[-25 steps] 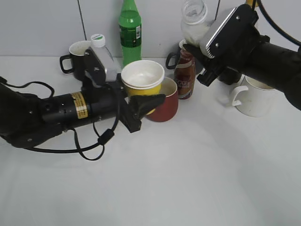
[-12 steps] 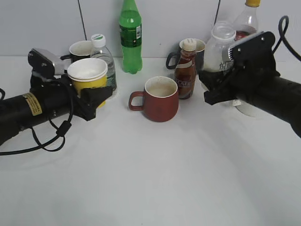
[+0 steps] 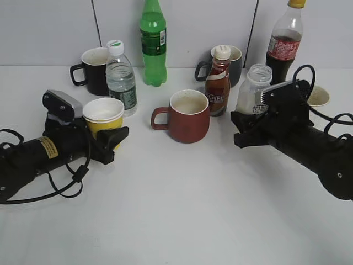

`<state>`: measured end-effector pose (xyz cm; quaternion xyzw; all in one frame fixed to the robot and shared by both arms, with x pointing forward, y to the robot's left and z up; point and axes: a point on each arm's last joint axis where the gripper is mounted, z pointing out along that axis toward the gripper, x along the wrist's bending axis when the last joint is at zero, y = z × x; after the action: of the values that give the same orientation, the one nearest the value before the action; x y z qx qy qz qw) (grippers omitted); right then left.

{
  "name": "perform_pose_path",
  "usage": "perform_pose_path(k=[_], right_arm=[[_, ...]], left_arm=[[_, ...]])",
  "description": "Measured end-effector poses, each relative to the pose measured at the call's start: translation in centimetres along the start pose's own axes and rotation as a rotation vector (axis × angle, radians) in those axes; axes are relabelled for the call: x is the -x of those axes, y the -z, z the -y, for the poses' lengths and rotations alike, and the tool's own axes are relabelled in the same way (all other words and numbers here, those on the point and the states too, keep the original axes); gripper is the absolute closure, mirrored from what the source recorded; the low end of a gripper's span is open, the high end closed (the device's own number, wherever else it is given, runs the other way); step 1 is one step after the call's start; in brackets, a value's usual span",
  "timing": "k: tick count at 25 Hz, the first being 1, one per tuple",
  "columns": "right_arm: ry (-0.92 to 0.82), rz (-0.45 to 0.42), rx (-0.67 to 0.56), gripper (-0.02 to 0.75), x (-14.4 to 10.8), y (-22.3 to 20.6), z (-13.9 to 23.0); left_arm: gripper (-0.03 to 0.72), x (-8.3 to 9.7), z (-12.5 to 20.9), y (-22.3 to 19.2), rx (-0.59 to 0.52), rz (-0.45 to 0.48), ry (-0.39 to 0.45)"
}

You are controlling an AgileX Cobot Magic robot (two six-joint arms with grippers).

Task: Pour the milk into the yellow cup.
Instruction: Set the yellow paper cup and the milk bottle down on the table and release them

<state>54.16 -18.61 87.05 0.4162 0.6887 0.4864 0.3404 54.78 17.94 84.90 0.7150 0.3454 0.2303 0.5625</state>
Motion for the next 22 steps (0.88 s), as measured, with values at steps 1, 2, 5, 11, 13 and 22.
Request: perform_pose_path(k=[1,2,5,11,13,22], right_arm=[[-0.002,0.0,0.002,0.309,0.0,-0.1,0.4],[-0.003,0.0,0.006,0.309,0.0,-0.2,0.6],[-0.007,-0.001,-0.007,0.309,-0.1,-0.4,1.7],[-0.01,0.001,0.007,0.309,-0.1,-0.5,1.8],[-0.01,0.002,0.02,0.309,-0.1,-0.5,1.7],[-0.012,0.005,0.039,0.309,-0.1,-0.5,1.5]], left_arm=[[0.256,-0.1,0.7,-0.3,-0.009,-0.002,0.007],[0.256,-0.2,0.9,-0.5,-0.008,-0.003,0.01],[0.256,-0.6,1.3,-1.3,-0.002,-0.007,0.009],[0.256,-1.2,1.4,-2.4,0.021,-0.008,0.0],[0.256,-1.1,1.7,-2.5,0.015,-0.003,0.002],[0.247,-0.6,2.2,-2.6,0.006,0.057,-0.017]])
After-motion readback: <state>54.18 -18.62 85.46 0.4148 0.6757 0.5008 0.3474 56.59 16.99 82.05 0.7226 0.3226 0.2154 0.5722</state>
